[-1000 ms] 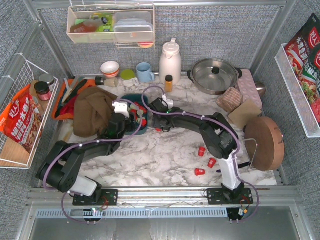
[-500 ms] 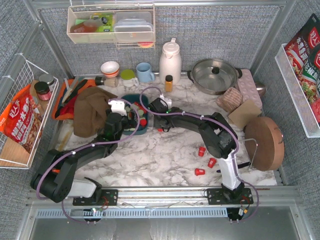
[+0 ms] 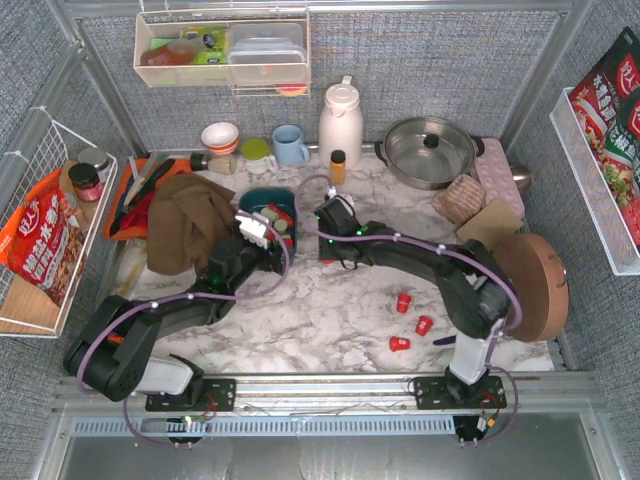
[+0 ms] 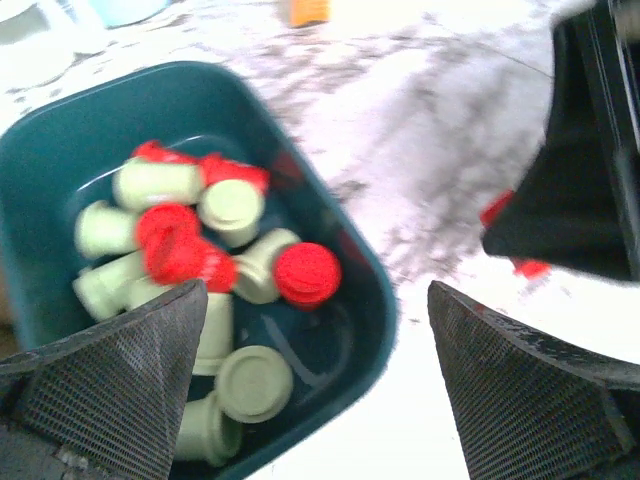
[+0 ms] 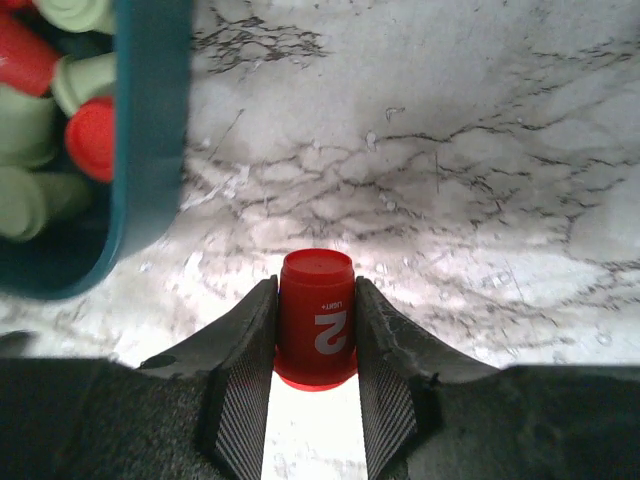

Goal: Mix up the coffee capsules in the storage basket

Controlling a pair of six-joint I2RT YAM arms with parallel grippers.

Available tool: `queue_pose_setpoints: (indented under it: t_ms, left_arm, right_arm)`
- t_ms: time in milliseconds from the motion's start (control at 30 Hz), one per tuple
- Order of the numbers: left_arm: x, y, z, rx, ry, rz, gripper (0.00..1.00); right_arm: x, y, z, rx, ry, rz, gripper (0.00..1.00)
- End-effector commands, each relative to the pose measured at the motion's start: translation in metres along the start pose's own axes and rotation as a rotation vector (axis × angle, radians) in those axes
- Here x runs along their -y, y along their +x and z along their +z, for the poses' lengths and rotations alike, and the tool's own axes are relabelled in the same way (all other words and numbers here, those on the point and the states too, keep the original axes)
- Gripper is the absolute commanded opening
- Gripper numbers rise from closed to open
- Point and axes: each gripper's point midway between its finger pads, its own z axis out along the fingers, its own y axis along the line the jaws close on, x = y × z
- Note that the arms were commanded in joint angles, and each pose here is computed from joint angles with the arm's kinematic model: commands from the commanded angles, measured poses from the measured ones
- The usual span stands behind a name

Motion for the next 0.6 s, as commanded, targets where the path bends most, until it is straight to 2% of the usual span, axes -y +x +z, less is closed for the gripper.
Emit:
queue_pose_setpoints:
  t_ms: [0, 267, 433, 567]
  left_arm:
    - [0.055, -0.026, -0.009, 0.184, 0.309, 0.179, 0.99]
    - [0.122, -0.015, -0.027, 0.297, 0.613, 0.435, 0.99]
    - [0.154, -0.022, -0.029, 0.391, 0.688, 0.522, 0.99]
    - [0.169, -0.038, -0.034, 0.495, 0.719, 0.552, 0.99]
  right_arm:
    - [-0.017, -0.028, -0.037, 0.130, -0.164, -0.035, 0.38]
    - [-0.018, -0.029, -0.106, 0.276, -0.364, -0.071, 0.35]
    - [-0.031, -0.021, -0.137, 0.331, -0.532, -0.074, 0.35]
    - [-0.035, -0.016, -0.151, 0.350, -0.598, -0.080, 0.35]
